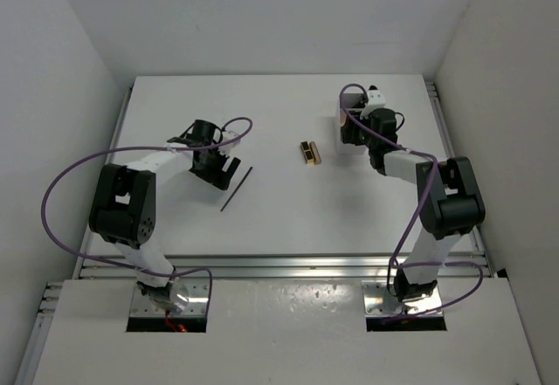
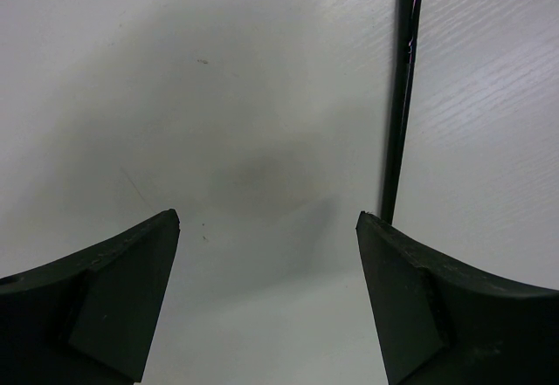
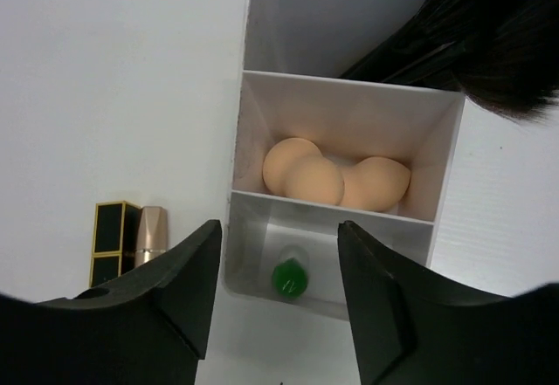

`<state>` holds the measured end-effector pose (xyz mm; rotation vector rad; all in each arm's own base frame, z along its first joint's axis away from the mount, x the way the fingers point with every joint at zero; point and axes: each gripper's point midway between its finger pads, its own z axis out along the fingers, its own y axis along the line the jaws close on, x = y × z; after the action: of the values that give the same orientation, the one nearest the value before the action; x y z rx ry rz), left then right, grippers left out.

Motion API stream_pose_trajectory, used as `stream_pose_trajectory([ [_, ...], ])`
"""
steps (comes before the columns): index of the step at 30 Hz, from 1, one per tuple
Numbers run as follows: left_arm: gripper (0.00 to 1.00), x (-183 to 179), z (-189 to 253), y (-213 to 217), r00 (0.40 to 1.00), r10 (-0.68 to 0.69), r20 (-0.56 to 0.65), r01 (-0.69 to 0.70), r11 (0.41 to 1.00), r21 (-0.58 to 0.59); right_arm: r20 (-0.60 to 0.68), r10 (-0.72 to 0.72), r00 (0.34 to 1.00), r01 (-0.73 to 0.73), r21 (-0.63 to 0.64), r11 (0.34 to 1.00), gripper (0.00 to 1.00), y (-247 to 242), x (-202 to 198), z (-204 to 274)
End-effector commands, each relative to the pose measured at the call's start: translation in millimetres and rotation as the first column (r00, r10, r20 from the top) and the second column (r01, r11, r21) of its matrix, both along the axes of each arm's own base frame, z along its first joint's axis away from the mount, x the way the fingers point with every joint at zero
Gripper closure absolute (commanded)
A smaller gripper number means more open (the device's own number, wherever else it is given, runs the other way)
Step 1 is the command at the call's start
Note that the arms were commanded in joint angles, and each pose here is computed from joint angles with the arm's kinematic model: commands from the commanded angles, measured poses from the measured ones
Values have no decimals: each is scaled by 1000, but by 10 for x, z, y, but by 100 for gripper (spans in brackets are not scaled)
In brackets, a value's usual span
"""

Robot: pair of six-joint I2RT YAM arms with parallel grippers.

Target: Organize the makeup

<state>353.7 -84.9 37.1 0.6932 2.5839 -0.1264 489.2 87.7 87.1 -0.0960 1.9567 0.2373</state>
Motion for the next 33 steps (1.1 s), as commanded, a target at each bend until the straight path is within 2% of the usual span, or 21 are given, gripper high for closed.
stream_pose_trajectory([
  [1, 11, 146, 158, 8, 999, 4, 54, -4, 1000, -7, 53, 24, 998, -24, -5, 1000, 43, 50, -27, 288],
  [3, 11, 146, 158, 8, 999, 4, 54, -4, 1000, -7, 38, 55, 998, -54, -39, 998, 35, 124, -74, 402],
  [4, 11, 146, 158, 8, 999, 4, 54, -4, 1000, -7, 52, 105, 993, -99, -116, 988, 32, 188, -91, 495],
  [7, 11, 138, 159, -26, 999, -5, 50, 6, 1000, -24, -21, 158, 987, -159, -226, 961, 32, 385, -139, 655],
  [8, 11, 138, 159, -26, 999, -5, 50, 6, 1000, -24, -83, 170, 982, -185, -233, 955, 32, 428, -209, 624],
  [10, 11, 144, 197, -28, 998, -5, 61, 6, 1000, -26, -210, 64, 976, -116, -242, 963, 36, 277, -414, 473],
  [14, 11, 128, 200, 11, 998, 4, 61, -3, 1000, -26, -302, -170, 938, 139, -120, 983, 68, -218, -706, 389],
  [15, 11, 96, 172, 1, 999, 0, 50, 1, 999, -32, -374, -225, 900, 190, -127, 973, 72, -435, -894, 266],
  [16, 11, 115, 179, -6, 998, 8, 57, -6, 999, -38, -424, -290, 858, 268, -111, 957, 73, -616, -1022, 223],
  [17, 11, 115, 179, -7, 998, 8, 57, -6, 999, -38, -412, -355, 839, 356, -76, 931, 71, -793, -1010, 304],
  [18, 11, 110, 181, -27, 998, 3, 55, 0, 999, -48, -473, -408, 781, 403, -118, 908, 67, -924, -1222, 197],
  [19, 11, 101, 150, -42, 999, -1, 45, 4, 999, -54, -484, -480, 732, 486, -124, 865, 63, -1166, -1300, 179],
  [20, 11, 122, 158, -46, 999, -1, 53, 4, 998, -56, -479, -515, 711, 534, -108, 839, 61, -1222, -1398, 220],
  [22, 11, 116, 159, -65, 999, 2, 50, 1, 998, -68, -486, -591, 644, 606, -147, 782, 48, -1369, -1601, 47],
  [23, 11, 133, 169, -85, 998, -2, 57, 6, 997, -77, -457, -617, 641, 636, -135, 760, 42, -1435, -1611, 107],
  [24, 11, 131, 169, -88, 998, 6, 55, -2, 997, -82, -432, -673, 600, 680, -169, 714, 33, -1549, -1710, 78],
  [26, 11, 131, 169, -88, 998, 6, 54, -2, 997, -82, -412, -715, 565, 719, -180, 672, 24, -1637, -1793, 67],
  [27, 11, 131, 169, -88, 998, 6, 54, -2, 997, -82, -411, -732, 544, 737, -183, 651, 13, -1667, -1833, 46],
  [29, 11, 108, 172, -84, 998, 6, 55, -2, 997, -82, -373, -821, 433, 804, -251, 539, 4, -1914, -2005, 51],
  [30, 11, 108, 172, -84, 998, 6, 54, -2, 997, -82, -381, -870, 313, 888, -207, 410, 2, -2028, -2085, 13],
  [33, 11, 94, 210, -65, 998, 11, 66, -6, 997, -76, -369, -928, 59, 929, -320, 187, 0, -2401, -2510, -23],
])
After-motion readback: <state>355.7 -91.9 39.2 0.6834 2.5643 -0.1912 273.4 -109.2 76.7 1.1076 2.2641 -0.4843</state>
